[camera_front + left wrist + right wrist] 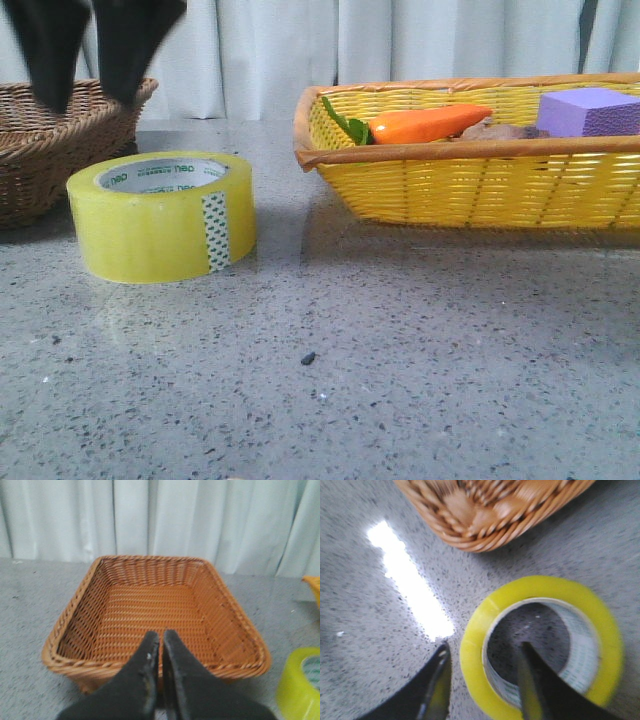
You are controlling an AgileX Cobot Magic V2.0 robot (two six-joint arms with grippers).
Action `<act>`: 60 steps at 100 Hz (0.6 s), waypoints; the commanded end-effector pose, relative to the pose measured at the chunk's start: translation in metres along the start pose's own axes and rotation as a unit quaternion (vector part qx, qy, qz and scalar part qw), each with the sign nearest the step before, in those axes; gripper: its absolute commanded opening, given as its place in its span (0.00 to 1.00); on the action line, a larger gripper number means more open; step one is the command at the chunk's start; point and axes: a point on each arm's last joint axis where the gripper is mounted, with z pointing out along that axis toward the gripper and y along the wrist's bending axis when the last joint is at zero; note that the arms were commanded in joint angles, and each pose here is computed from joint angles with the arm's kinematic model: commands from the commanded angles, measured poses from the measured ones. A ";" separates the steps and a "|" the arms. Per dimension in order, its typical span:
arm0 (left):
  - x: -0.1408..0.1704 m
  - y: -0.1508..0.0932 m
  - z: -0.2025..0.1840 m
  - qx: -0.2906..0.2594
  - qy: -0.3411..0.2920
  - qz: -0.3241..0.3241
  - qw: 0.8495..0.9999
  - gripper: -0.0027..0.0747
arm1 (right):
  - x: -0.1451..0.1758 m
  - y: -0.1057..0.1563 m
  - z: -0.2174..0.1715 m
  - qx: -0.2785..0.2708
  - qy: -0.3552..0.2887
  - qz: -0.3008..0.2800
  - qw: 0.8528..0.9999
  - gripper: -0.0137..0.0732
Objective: Transfer tape with both arms
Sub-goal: 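Open the right gripper and withdraw it from the tape roll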
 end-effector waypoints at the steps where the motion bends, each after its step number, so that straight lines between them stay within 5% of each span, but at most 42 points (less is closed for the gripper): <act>1: -0.024 -0.003 -0.001 0.013 -0.070 -0.030 0.997 0.01 | 0.005 -0.002 -0.076 0.017 -0.053 -0.005 0.998 0.27; 13: -0.028 -0.005 -0.002 0.035 -0.090 -0.078 0.992 0.01 | 0.013 -0.002 -0.124 0.032 -0.100 -0.005 0.994 0.07; 28: -0.027 -0.010 -0.002 0.067 -0.083 -0.077 0.991 0.04 | 0.029 -0.003 -0.177 0.069 -0.151 -0.010 0.986 0.07; 50: -0.034 -0.019 0.000 0.119 -0.073 -0.077 0.987 0.33 | 0.064 -0.001 -0.233 0.114 -0.193 -0.008 0.975 0.07; 60: -0.041 -0.026 0.007 0.141 -0.060 -0.076 0.985 0.36 | 0.083 0.000 -0.251 0.130 -0.212 0.002 0.969 0.07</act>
